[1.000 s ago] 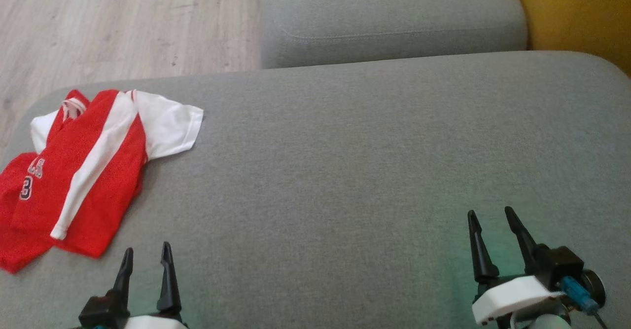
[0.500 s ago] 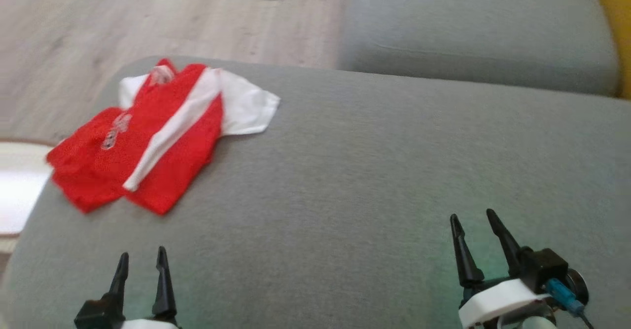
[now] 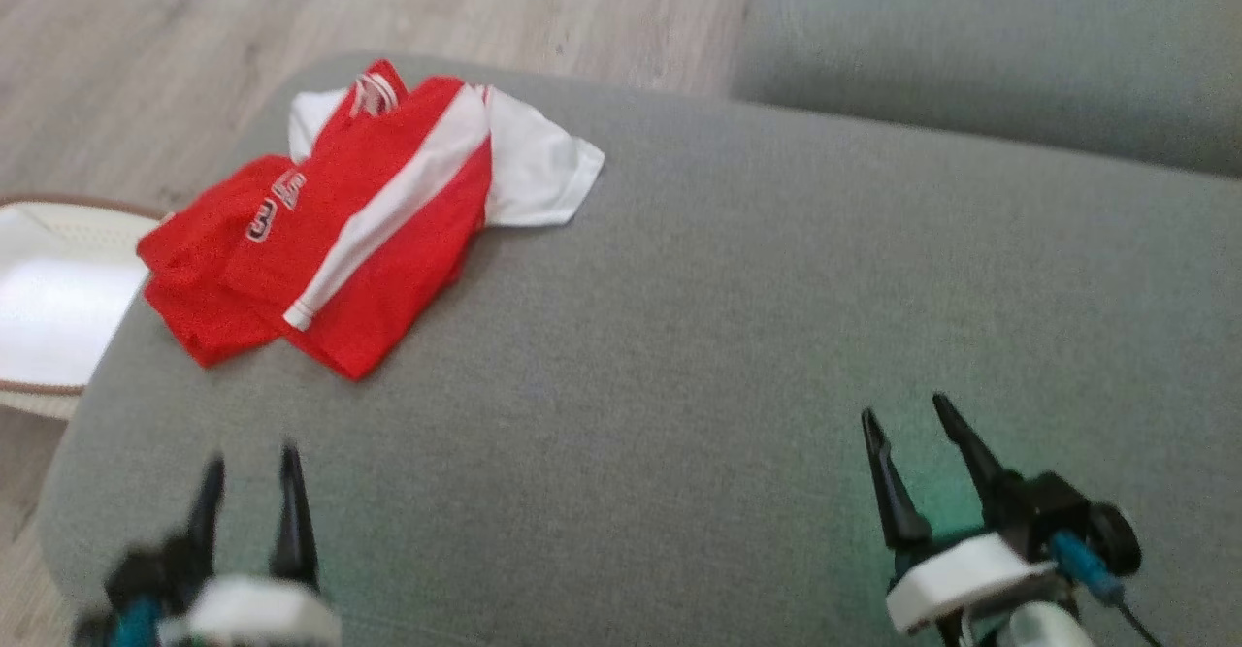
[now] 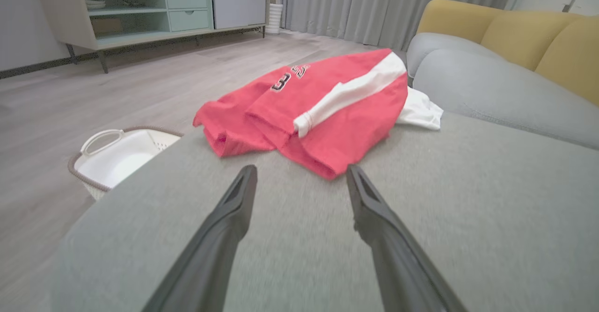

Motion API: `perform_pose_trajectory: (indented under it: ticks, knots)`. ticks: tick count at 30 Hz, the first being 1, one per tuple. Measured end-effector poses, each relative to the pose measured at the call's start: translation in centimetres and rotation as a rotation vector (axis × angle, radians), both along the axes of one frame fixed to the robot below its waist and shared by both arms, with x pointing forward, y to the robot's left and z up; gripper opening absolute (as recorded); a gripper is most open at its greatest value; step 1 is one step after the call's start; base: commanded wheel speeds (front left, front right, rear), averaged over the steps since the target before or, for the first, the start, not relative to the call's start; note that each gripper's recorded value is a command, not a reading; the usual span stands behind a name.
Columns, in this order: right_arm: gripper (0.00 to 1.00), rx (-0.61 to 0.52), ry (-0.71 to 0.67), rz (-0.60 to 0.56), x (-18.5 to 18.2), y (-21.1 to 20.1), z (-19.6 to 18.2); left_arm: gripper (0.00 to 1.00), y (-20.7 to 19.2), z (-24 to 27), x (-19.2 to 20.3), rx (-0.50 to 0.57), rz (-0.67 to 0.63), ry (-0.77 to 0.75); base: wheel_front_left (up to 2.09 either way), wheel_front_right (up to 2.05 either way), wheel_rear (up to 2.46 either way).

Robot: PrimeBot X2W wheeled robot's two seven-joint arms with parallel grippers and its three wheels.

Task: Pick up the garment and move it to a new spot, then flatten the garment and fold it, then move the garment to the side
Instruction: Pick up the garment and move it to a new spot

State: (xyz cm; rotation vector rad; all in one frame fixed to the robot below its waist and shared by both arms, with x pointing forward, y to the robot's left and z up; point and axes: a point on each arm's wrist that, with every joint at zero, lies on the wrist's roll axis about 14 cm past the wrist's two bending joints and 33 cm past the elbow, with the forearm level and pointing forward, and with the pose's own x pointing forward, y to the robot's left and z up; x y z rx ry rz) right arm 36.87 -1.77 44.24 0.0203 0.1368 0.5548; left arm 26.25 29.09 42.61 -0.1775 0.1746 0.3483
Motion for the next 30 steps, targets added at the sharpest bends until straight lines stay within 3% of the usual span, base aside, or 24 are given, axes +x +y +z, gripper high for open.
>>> perform_pose_trajectory:
  ticks: [7, 13, 21, 25, 26, 28, 29, 30]
  knots:
    - [1.00, -0.028, -0.030, -0.001, 4.2, 0.4, -0.6, 1.00, 1.5, 6.7, 10.9, 0.121, -0.149, -0.075, 0.00, 0.00, 0.00]
    - [1.00, -0.067, -0.004, -0.004, 6.7, -0.4, -3.2, 1.00, 0.0, 5.8, 17.9, 0.143, -0.320, 0.061, 0.00, 0.00, 0.00]
    - [1.00, -0.095, 0.032, -0.027, 7.8, -2.1, -5.6, 1.00, 0.4, -1.7, 20.4, 0.078, -0.364, 0.381, 0.00, 0.00, 0.00]
    - [1.00, -0.107, 0.043, -0.048, 7.7, -3.2, -6.1, 1.00, 0.3, -4.3, 20.7, 0.047, -0.358, 0.461, 0.00, 0.00, 0.00]
    - [1.00, -0.109, 0.044, -0.053, 7.6, -3.4, -6.2, 0.73, 0.0, -4.8, 20.8, 0.044, -0.365, 0.475, 0.00, 0.00, 0.00]
    - [1.00, -0.112, 0.047, -0.063, 7.6, -3.8, -6.2, 0.33, -0.8, -5.3, 21.0, 0.040, -0.386, 0.484, 0.00, 0.00, 0.00]
    - [1.00, -0.114, 0.046, -0.067, 7.6, -4.0, -6.2, 0.00, -1.1, -5.5, 21.1, 0.039, -0.395, 0.485, 0.00, 0.00, 0.00]
    - [1.00, -0.115, 0.044, -0.070, 7.6, -4.1, -6.1, 0.00, -1.4, -5.6, 21.0, 0.033, -0.399, 0.484, 0.00, 0.00, 0.00]
